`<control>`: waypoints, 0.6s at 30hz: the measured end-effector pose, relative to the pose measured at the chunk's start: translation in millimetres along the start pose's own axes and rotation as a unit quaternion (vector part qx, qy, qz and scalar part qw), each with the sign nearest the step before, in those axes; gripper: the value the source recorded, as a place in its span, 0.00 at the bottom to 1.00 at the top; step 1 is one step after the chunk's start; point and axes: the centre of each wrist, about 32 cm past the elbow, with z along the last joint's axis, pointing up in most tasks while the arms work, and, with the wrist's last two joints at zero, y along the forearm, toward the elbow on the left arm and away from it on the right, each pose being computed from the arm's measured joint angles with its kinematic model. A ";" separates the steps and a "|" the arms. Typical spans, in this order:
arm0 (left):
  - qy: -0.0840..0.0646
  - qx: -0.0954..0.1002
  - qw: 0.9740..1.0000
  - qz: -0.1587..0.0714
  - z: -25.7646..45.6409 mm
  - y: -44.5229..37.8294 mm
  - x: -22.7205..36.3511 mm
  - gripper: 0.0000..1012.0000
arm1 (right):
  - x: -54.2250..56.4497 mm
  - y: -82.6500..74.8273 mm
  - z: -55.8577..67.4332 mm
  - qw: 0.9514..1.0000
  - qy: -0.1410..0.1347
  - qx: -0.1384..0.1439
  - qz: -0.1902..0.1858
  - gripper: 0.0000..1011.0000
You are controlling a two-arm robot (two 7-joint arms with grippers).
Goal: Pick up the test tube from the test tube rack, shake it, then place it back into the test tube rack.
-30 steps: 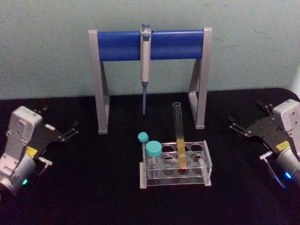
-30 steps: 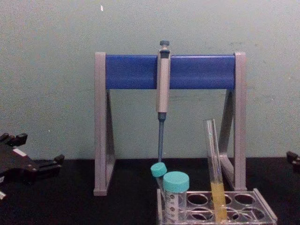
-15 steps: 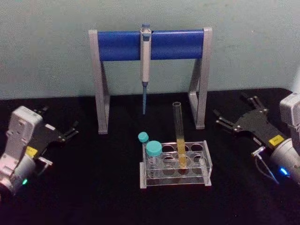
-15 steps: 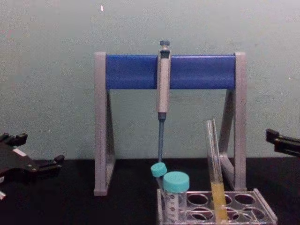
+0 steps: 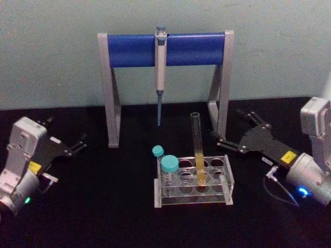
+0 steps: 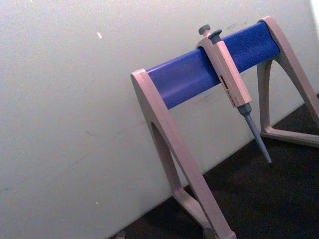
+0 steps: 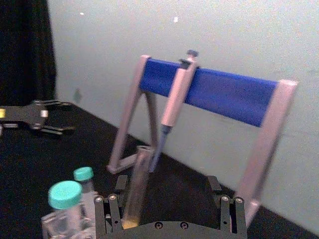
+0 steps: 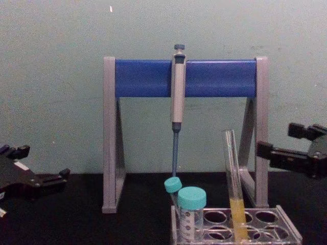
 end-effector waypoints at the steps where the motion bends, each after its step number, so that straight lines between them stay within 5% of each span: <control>1: 0.000 0.000 1.000 0.000 0.0 0.0 0.0 0.99 | -0.5 2.8 1.4 1.000 0.006 -0.003 0.010 0.99; 18: 0.000 0.000 1.000 0.000 0.0 0.0 0.0 0.99 | 1.2 35.4 9.6 0.996 0.056 -0.050 0.054 0.99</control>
